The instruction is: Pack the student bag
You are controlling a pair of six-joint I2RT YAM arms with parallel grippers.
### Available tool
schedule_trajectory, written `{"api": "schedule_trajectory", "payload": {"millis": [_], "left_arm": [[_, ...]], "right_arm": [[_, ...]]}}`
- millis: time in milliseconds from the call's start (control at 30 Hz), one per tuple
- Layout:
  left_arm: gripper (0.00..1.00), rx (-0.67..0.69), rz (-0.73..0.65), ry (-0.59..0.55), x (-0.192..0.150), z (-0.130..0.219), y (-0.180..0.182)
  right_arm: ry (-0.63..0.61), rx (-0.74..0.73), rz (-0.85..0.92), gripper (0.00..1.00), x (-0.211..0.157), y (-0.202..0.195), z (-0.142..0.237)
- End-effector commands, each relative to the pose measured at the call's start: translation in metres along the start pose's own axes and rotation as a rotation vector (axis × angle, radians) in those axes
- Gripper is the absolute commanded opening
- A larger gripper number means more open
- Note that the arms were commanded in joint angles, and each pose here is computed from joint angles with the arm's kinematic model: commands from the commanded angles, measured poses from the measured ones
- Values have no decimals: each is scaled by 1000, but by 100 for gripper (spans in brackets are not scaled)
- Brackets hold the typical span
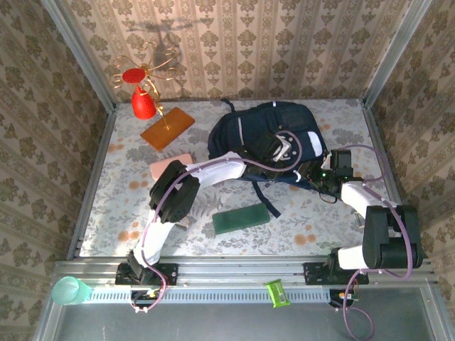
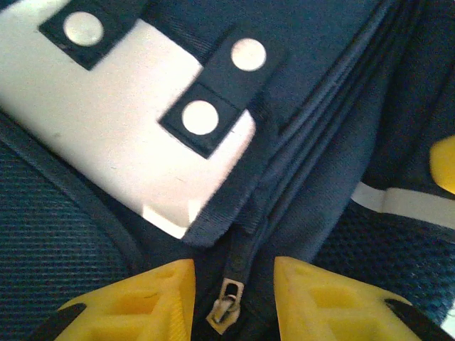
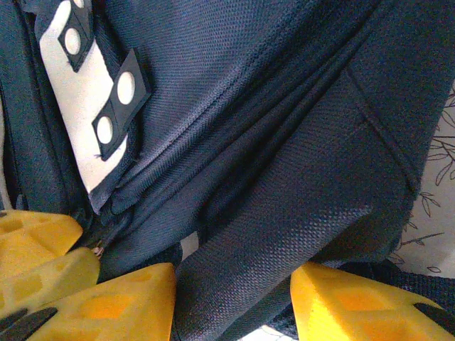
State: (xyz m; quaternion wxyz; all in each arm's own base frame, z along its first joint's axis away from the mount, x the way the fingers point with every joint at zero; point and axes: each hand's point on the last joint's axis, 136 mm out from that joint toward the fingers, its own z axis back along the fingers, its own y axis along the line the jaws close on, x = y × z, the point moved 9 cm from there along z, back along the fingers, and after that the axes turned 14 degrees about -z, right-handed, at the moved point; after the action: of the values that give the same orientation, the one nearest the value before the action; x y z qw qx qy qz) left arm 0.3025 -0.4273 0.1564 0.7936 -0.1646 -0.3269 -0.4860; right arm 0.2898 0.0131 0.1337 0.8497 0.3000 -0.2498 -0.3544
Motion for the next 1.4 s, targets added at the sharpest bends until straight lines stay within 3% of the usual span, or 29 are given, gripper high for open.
{"api": "schedule_trajectory", "payload": {"millis": [0, 400, 533, 600, 867, 1367], "left_arm": [[34, 3, -68, 60, -3, -8, -7], [36, 63, -172, 190, -17, -39, -6], [24, 60, -175, 210, -21, -46, -5], [15, 45, -162, 186, -16, -41, -4], [0, -59, -39, -80, 16, 6, 10], [5, -200, 97, -177, 9, 22, 24]], "right_arm": [[47, 29, -4, 48, -3, -1, -8], [63, 26, -12, 47, -8, -5, -9], [70, 16, -15, 46, -10, -9, -10], [68, 5, -13, 46, -11, -10, -10], [66, -13, -17, 42, -13, -16, -11], [68, -21, -19, 41, -13, -17, -14]]}}
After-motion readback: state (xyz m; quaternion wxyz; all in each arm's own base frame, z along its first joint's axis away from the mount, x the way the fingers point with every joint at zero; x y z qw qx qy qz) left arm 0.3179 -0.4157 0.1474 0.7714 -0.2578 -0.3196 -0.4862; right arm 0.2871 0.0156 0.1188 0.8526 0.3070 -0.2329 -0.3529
